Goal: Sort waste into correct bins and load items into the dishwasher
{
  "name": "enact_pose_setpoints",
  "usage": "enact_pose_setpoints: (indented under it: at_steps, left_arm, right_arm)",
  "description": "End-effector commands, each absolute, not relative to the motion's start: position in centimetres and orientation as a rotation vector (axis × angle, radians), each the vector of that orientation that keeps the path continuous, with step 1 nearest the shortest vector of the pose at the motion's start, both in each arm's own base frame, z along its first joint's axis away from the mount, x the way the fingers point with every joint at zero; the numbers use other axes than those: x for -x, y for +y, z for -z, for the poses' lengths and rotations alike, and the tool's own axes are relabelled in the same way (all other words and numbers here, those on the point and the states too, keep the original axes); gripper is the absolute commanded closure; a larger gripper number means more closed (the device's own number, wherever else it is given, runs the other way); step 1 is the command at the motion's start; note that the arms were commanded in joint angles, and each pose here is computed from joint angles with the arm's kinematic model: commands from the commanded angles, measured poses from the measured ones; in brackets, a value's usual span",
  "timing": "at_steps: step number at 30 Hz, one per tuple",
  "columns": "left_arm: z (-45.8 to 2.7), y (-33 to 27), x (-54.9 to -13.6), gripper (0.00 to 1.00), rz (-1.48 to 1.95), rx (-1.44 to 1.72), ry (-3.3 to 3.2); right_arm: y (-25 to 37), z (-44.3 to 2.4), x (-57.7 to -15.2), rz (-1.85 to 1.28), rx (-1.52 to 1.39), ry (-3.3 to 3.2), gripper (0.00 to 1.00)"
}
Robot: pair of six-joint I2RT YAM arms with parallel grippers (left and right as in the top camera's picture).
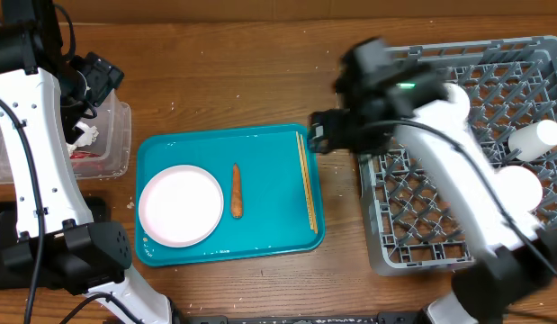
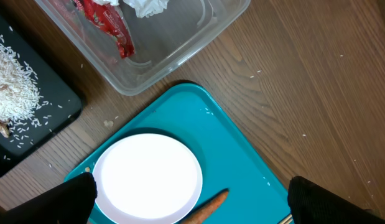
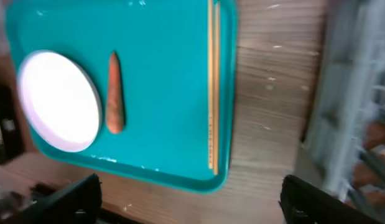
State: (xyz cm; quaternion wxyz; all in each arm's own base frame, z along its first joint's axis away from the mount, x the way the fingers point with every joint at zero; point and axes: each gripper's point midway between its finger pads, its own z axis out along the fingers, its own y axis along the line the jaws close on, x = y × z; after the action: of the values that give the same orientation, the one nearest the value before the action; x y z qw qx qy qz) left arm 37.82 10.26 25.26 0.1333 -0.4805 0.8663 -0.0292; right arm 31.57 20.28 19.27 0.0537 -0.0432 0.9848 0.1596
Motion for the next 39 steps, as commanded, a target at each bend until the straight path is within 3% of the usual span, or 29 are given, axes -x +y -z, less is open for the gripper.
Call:
enact_pose_setpoints:
  at_steps: [1,3,8,15,39]
  left_arm:
    - [-25.0,9.9,-37.8,0.00,0.091,1.404,2.519]
    - [-25.0,9.9,-37.7,0.00,0.088,1.407,2.523]
    - [-24.9,9.9,-37.5,0.00,0.075,1.401,2.534]
    - [-25.0,9.9,-37.5,0.00,0.075,1.401,2.534]
    - [-25.0,10.3,-37.4,0.00,0.038,1.369,2.545]
  right_arm:
    - [23.4,-14.7,-31.6,-0.358,0.168,3.082,0.15]
    - [24.4,-12.1,-31.2,-0.263,0.191,3.129,0.23]
    - [26.1,-5.8,-30.2,-0.065,0.302,3.211,0.28]
    - [26.9,-4.1,-31.4,-0.086,0.330,3.175,0.39]
    - [26.9,-2.5,-34.2,-0.028,0.331,3.043,0.39]
